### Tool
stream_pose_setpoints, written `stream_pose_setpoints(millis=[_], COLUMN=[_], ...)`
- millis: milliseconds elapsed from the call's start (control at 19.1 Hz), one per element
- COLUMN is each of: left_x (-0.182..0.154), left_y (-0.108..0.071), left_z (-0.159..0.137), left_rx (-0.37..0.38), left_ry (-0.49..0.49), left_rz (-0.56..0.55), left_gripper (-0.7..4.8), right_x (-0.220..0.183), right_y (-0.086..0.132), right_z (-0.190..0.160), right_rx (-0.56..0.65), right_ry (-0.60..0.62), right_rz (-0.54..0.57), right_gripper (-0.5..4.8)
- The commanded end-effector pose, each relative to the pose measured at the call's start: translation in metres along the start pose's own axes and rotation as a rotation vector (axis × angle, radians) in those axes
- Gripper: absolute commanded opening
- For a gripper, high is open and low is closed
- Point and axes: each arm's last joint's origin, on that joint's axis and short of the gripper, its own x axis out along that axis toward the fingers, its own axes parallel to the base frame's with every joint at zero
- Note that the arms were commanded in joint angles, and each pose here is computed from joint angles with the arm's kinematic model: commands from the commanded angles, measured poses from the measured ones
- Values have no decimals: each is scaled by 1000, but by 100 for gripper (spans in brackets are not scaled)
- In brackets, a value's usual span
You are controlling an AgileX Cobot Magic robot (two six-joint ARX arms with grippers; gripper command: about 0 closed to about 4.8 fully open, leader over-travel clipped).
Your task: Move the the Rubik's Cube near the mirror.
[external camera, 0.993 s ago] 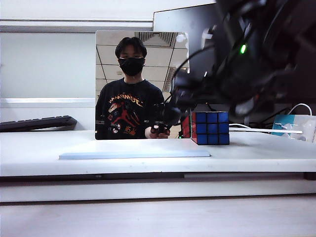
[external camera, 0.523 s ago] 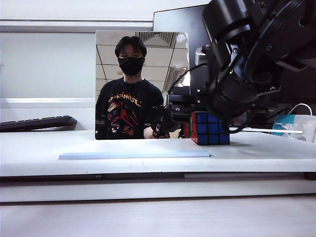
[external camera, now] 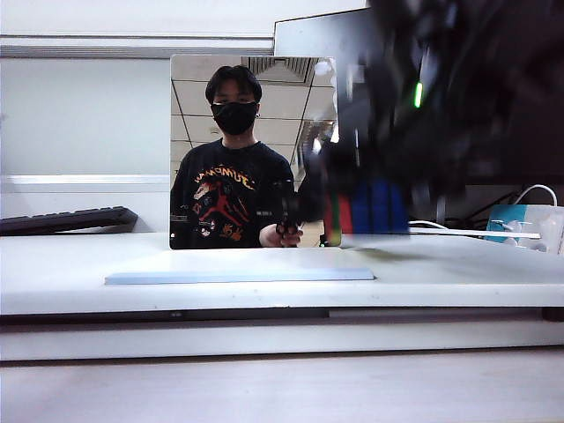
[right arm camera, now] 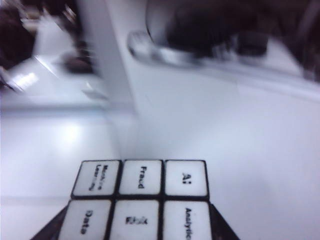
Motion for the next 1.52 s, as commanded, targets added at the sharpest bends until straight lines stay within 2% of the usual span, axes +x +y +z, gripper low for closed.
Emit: stream_pose_setpoints(millis=[52,209,314,523,732,888,1097,1202,1254,1306,1359,1411,1463,1515], left_x=[0,0,0,0,0,0,0,0,0,0,0,0,0,0], left_y=[0,0,0,0,0,0,0,0,0,0,0,0,0,0], left_z=[1,1,1,1,1,1,1,1,1,1,1,1,1,1], left_rx=[2,3,2,2,2,2,3,3,2,3,3,3,3,3], left_ry=[-11,-10,-11,-11,-11,-11,-10,-10,-11,-10,-10,-10,-10,-10], left_rz=[-1,-1,0,1,1,0,0,0,-1,-1,0,-1,0,0], left_gripper=[22,22,22,22,22,22,22,22,22,22,22,22,22,22], right_x=[-20,-35,-46,-36,-24,-32,-27,-25,-25,-25,-24,-24,-24,-25], right_y=[10,29,46,75,106,111,115,115,115,115,116,116,116,116], right_z=[20,19,12,7,4,2,-16,-20,-21,-20,-19,-18,-18,-18], right_rx=[22,28,14,12,-8,4,46,61,59,64,72,72,71,72], right_ry=[-54,-69,-66,-50,-46,-70,-10,0,1,-4,-12,-20,-21,-21], right_rz=[66,152,201,217,117,31,62,61,58,59,57,44,41,42], right_gripper=[117,112,-10,-9,-9,-9,-8,97,100,145,248,285,301,353])
